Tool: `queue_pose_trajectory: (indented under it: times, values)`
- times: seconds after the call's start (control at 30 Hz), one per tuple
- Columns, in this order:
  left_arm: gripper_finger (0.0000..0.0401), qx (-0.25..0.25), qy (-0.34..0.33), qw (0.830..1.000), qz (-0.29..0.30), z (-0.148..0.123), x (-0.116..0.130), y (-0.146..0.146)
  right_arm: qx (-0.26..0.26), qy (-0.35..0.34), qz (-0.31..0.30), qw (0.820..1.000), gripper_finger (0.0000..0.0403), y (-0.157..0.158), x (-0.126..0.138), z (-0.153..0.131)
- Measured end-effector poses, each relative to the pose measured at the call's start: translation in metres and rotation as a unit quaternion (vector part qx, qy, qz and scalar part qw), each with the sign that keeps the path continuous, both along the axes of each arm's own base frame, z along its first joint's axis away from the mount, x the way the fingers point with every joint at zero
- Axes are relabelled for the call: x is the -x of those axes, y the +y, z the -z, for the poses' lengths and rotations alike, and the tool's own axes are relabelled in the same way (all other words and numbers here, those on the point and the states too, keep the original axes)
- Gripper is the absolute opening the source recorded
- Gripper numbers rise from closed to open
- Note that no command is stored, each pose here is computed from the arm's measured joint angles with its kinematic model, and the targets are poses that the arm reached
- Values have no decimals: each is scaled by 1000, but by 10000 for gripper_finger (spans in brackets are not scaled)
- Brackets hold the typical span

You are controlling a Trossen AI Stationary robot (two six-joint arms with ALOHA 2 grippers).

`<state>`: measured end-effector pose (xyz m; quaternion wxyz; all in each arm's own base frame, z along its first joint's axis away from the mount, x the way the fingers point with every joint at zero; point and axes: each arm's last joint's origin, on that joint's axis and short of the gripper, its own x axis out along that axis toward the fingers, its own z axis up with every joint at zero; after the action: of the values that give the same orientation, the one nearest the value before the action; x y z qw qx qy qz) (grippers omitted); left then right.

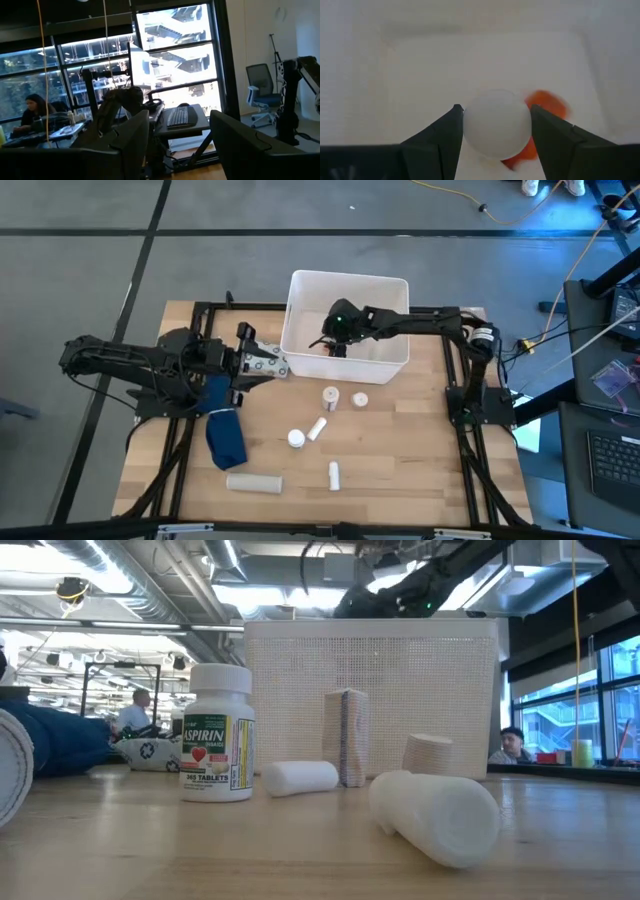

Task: Pick & place medical supplies in basket/bin
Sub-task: Put the yellow pill bottle in the white bin

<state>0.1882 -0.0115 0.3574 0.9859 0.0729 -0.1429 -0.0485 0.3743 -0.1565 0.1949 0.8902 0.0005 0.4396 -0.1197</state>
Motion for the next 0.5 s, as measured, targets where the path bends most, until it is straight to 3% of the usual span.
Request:
queue_pose_trajectory:
  times: [0.2,0.5]
  values:
    - [203,0,5,1000,0,1,0,0,-6,19,-1,1000,202,-1,-4,17]
    - [203,1,7,1000,-4,1,0,0,25,34,25,999,202,-7,-2,17]
